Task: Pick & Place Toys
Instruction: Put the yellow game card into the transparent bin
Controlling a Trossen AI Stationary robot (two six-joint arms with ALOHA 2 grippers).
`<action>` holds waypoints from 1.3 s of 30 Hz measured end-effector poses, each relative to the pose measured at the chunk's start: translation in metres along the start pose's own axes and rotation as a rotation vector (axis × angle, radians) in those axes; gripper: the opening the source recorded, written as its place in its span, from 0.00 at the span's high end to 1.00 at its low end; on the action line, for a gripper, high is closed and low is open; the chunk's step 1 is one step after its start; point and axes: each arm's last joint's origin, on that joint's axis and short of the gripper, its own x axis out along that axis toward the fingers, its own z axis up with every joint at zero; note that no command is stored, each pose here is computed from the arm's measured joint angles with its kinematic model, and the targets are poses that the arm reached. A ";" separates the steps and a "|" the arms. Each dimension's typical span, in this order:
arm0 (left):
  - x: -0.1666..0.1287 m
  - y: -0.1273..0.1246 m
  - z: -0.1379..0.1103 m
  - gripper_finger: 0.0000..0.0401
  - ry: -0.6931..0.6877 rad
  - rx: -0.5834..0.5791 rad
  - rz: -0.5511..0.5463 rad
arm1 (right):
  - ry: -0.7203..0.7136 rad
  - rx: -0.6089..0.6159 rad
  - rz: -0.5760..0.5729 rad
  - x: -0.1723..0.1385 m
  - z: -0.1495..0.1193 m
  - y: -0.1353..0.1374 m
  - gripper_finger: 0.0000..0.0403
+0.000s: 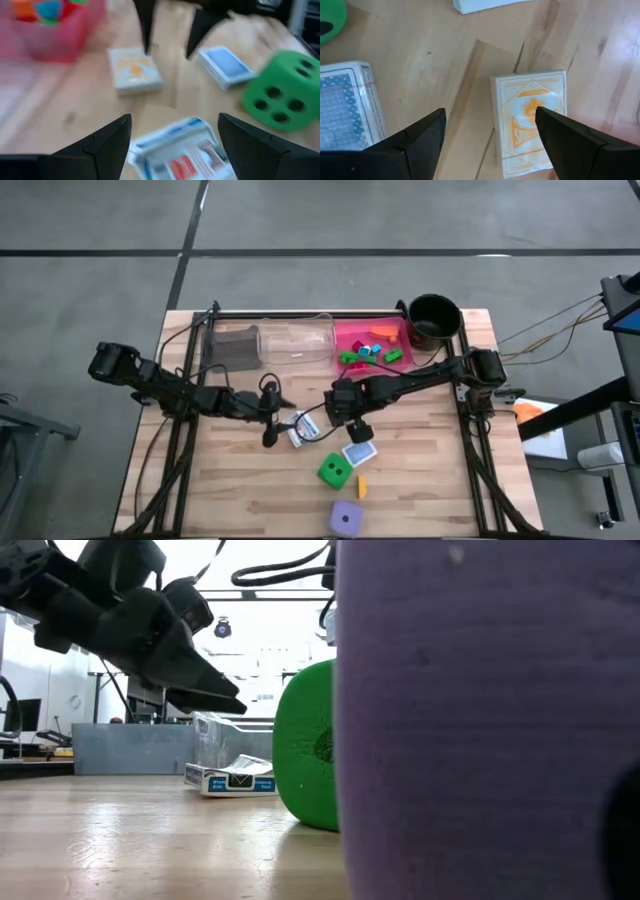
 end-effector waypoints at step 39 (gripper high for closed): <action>0.000 0.001 -0.005 0.25 0.048 -0.296 0.011 | -0.344 0.337 0.120 -0.021 0.033 -0.039 0.24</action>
